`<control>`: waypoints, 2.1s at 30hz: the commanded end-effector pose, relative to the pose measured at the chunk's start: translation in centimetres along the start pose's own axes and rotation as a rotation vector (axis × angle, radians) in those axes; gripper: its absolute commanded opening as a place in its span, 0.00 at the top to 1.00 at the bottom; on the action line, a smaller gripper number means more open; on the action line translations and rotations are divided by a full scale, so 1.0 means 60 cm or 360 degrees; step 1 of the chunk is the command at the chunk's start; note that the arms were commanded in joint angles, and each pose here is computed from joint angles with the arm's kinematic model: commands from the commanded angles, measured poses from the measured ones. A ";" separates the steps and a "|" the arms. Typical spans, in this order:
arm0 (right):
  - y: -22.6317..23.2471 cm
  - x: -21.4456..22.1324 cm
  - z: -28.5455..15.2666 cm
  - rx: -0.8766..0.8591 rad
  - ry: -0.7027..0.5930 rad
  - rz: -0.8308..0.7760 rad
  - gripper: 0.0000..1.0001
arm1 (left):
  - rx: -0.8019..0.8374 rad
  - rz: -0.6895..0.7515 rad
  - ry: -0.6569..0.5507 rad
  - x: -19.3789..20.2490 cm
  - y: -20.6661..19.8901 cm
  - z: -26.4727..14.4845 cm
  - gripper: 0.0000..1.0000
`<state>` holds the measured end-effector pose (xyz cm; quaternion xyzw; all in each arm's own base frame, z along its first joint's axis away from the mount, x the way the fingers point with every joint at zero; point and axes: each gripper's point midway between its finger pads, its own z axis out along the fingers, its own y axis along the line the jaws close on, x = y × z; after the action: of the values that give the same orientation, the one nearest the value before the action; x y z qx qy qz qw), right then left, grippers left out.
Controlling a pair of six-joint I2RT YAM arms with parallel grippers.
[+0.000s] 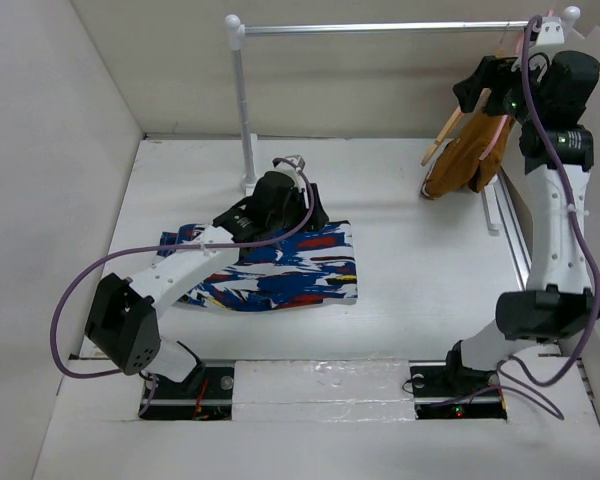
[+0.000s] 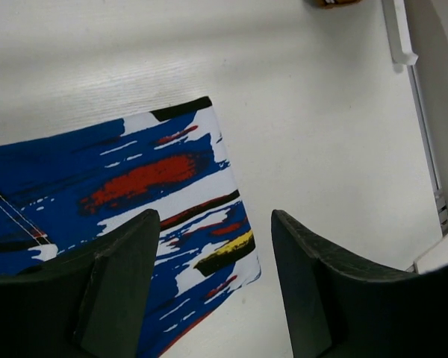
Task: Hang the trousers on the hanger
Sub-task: Pick up the hanger from the clothesline.
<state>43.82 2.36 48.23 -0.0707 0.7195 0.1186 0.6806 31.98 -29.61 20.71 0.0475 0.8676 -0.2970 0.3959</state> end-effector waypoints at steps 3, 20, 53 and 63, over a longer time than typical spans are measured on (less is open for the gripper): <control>-0.048 0.025 0.025 -0.0037 0.0084 0.0146 0.12 | 0.0069 0.0023 -0.0031 -0.003 -0.008 -0.012 0.43; -0.047 0.144 0.112 -0.0182 0.0063 0.0533 0.24 | 0.0056 0.0022 -0.0002 -0.001 -0.007 -0.003 0.46; 0.093 0.185 0.029 -0.0385 0.0032 0.0390 1.00 | 0.0740 0.0254 -0.0284 -0.250 -0.262 -0.115 0.26; 0.205 0.329 -0.009 -0.0479 0.0362 0.0364 1.00 | 0.0779 0.0127 -0.0301 -0.251 -0.287 -0.060 0.23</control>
<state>39.62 13.83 27.93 -0.0698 0.7892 0.3032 0.5295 34.55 -38.32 38.00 0.1534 0.7623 -0.4548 0.4342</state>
